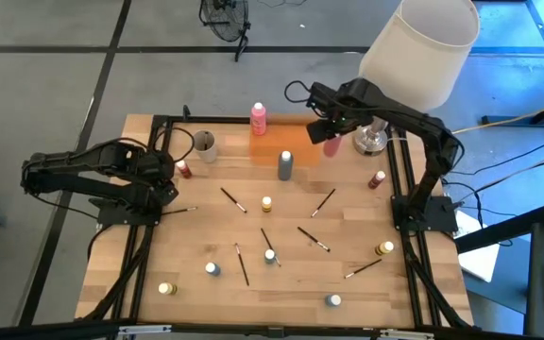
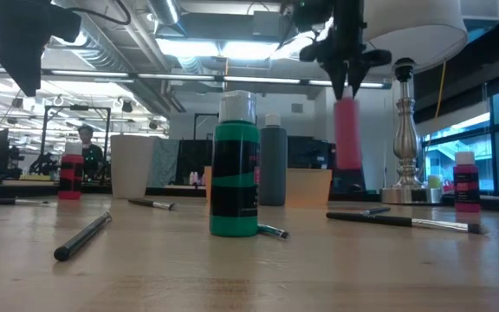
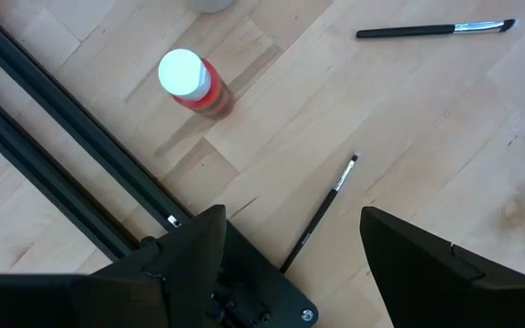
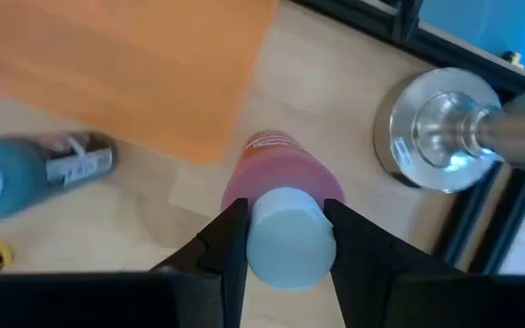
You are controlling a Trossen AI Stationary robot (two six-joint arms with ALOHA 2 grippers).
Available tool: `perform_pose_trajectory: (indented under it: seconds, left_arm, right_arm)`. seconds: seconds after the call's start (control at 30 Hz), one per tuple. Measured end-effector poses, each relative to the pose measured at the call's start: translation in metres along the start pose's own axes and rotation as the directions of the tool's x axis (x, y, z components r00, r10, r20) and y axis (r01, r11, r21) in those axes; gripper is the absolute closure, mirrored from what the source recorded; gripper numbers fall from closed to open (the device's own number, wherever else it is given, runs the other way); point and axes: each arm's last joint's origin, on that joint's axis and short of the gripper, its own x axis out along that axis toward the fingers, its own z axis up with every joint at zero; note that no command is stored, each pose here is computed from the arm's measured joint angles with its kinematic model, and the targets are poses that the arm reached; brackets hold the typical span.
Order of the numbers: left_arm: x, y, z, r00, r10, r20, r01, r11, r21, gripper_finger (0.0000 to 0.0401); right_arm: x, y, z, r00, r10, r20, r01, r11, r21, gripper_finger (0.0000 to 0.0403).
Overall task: Pick & Place Paint Supplies
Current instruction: Put the red paint bottle into the orange bin
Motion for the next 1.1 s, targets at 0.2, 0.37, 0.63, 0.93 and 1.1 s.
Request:
perform_pose_trajectory:
  seconds: [0.2,0.37,0.63,0.93,1.1]
  left_arm:
    - [0.0,0.0,0.0,1.0,0.0,0.0,0.0,1.0,0.0,0.015]
    - [0.0,0.0,0.0,1.0,0.0,0.0,0.0,1.0,0.001,0.015]
    - [0.0,0.0,0.0,1.0,-0.003,0.005,0.003,1.0,0.022,0.015]
    - [0.0,0.0,0.0,1.0,0.0,0.006,0.0,1.0,0.021,0.015]
    - [0.0,0.0,0.0,1.0,0.002,0.002,-0.002,1.0,0.022,0.015]
  right_arm:
    - [-0.029,0.002,-0.001,0.996,0.053,0.074,-0.053,0.999,0.003,0.028]
    - [-0.05,0.01,-0.001,0.977,0.152,0.15,-0.148,0.988,-0.037,0.028]
    - [-0.057,0.028,0.024,0.869,0.386,0.308,-0.369,0.922,-0.114,0.028]
    - [-0.025,0.041,0.046,0.889,0.354,0.292,-0.328,0.935,-0.133,0.028]
    - [-0.002,0.046,0.059,0.909,0.322,0.264,-0.298,0.946,-0.127,0.028]
